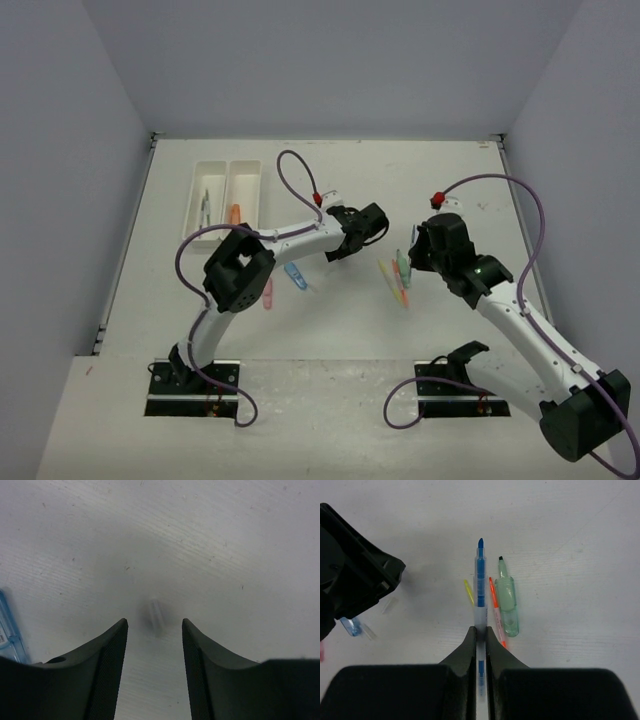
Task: Sort the stationery into containers
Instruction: Pick up the pen cap from the center of the board.
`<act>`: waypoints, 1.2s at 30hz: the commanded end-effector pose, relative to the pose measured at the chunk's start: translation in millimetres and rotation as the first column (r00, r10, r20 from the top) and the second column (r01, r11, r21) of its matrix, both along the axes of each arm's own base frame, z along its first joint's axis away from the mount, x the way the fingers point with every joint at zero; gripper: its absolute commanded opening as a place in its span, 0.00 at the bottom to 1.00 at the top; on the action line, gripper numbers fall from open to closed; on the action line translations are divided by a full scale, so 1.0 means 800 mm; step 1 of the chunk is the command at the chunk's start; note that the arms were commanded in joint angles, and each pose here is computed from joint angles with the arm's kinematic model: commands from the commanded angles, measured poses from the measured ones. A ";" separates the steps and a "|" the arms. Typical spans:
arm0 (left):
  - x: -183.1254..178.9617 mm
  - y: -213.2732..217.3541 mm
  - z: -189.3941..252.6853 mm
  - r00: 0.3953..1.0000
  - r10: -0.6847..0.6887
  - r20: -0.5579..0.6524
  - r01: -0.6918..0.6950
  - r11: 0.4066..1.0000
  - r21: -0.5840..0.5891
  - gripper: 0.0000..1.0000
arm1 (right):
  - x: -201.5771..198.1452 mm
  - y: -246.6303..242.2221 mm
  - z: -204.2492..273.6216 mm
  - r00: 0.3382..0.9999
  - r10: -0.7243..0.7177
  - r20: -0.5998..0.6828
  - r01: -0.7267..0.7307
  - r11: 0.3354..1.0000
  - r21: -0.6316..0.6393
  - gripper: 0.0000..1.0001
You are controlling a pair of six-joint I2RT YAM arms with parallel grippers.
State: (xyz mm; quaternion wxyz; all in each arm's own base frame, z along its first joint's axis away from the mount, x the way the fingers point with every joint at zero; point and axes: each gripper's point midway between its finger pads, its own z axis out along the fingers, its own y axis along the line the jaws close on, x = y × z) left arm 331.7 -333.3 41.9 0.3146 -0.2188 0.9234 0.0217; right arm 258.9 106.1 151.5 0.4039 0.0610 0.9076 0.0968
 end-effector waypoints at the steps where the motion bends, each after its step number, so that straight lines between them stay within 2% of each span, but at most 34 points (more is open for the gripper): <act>1: 0.011 0.002 0.005 0.998 0.045 0.044 -0.046 0.999 0.018 0.48 | 0.007 0.008 0.016 0.998 0.029 0.062 -0.031 0.999 0.031 0.00; 3: 0.014 -0.002 0.003 0.998 0.040 0.049 -0.040 0.999 0.013 0.42 | 0.007 0.009 0.016 0.997 0.035 0.063 -0.037 0.999 0.033 0.00; 11: 0.012 -0.010 -0.018 1.000 0.023 0.012 -0.024 1.000 0.016 0.38 | 0.006 0.013 0.017 0.996 0.051 0.070 -0.054 0.998 0.045 0.00; 14: 0.009 -0.010 -0.028 1.000 0.018 -0.002 -0.018 1.000 0.016 0.31 | 0.006 0.013 0.019 0.996 0.055 0.076 -0.059 0.997 0.046 0.00; 20: 0.008 -0.014 -0.037 1.000 0.001 -0.021 -0.001 1.000 0.005 0.03 | 0.004 0.017 0.020 0.994 0.071 0.080 -0.076 0.995 0.060 0.00; 24: 0.016 -0.016 0.013 0.999 -0.027 0.043 0.028 0.999 -0.035 0.00 | -0.004 0.034 0.030 0.982 0.149 0.115 -0.162 0.980 0.112 0.00; 26: 0.029 -0.018 0.064 0.983 -0.096 0.157 0.106 0.993 -0.056 0.00 | -0.015 0.060 0.047 0.947 0.260 0.187 -0.292 0.940 0.176 0.00; 28: 0.029 -0.011 0.119 0.951 -0.165 0.261 0.192 0.978 -0.083 0.00 | -0.037 0.089 0.068 0.890 0.377 0.255 -0.437 0.865 0.248 0.00; 29: 0.033 -0.024 0.174 0.893 -0.238 0.383 0.305 0.944 -0.125 0.00 | -0.050 0.105 0.078 0.848 0.430 0.310 -0.516 0.804 0.296 0.00; 30: 0.030 -0.029 0.230 0.786 -0.317 0.531 0.440 0.890 -0.120 0.00 | -0.065 0.122 0.091 0.798 0.469 0.379 -0.592 0.727 0.348 0.00; 31: 0.012 -0.012 0.260 0.711 -0.342 0.615 0.510 0.853 -0.115 0.00 | -0.082 0.134 0.104 0.764 0.482 0.429 -0.640 0.652 0.406 0.00; 32: -0.003 -0.006 0.292 0.612 -0.357 0.706 0.590 0.800 -0.106 0.00 | -0.097 0.146 0.115 0.713 0.497 0.494 -0.698 0.564 0.441 0.00; 33: -0.019 -0.007 0.329 0.485 -0.357 0.798 0.674 0.735 -0.080 0.00 | -0.115 0.155 0.124 0.645 0.512 0.568 -0.764 0.463 0.449 0.00; 34: -0.038 0.003 0.357 0.383 -0.340 0.859 0.725 0.686 -0.052 0.00 | -0.130 0.161 0.134 0.599 0.506 0.621 -0.801 0.387 0.458 0.00; 36: -0.080 0.023 0.387 0.241 -0.310 0.920 0.802 0.597 -0.009 0.00 | -0.152 0.173 0.153 0.553 0.485 0.677 -0.832 0.283 0.477 0.00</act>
